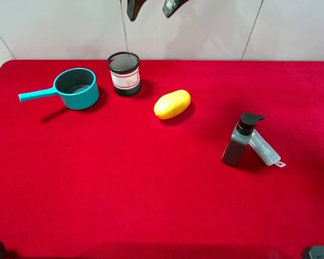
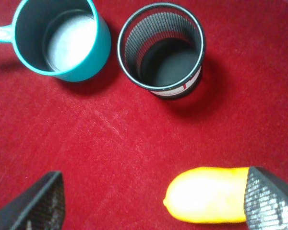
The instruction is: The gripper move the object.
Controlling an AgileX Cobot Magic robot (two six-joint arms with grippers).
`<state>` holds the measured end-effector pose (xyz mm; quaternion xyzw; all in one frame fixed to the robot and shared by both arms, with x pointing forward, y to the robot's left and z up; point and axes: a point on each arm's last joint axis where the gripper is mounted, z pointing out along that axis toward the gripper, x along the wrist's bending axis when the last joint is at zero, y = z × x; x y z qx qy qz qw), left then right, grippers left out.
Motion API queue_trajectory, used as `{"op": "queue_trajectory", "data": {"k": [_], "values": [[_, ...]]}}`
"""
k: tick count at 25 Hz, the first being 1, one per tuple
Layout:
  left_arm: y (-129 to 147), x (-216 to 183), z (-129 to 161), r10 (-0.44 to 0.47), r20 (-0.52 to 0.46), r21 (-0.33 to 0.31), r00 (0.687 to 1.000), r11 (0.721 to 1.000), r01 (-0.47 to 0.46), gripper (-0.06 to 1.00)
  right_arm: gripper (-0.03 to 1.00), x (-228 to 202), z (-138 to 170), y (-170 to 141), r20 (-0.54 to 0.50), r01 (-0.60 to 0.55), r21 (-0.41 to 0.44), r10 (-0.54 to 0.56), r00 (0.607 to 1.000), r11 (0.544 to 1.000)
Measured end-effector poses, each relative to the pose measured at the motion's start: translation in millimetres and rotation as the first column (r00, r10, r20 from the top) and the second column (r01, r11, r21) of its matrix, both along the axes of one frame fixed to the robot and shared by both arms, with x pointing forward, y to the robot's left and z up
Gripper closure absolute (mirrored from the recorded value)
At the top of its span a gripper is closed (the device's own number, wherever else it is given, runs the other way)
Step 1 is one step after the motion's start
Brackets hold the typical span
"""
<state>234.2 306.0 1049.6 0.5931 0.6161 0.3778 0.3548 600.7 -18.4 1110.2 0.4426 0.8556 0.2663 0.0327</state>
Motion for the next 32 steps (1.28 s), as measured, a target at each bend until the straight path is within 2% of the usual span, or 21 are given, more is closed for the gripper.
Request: {"op": "queue_trajectory", "data": {"k": [4,11,23,32], "values": [[0,0,0,0.0,0.0,0.0,1.0,1.0,0.0,-0.05,0.4,-15,15,-13,0.018,0.003,-0.011,-0.003,1.0,1.0],[0,0,0,0.0,0.0,0.0,1.0,1.0,0.0,-0.05,0.4,-46,28,-41,0.036,-0.002,-0.08,0.005,0.999,0.997],[0,0,0,0.0,-0.001,0.0,1.0,1.0,0.0,-0.05,0.4,-112,27,-95,0.014,-0.013,-0.17,0.016,1.0,0.985],[0,0,0,0.0,-0.001,0.0,1.0,1.0,0.0,-0.05,0.4,-172,30,-139,0.036,-0.009,-0.165,0.015,0.999,0.986]]}}
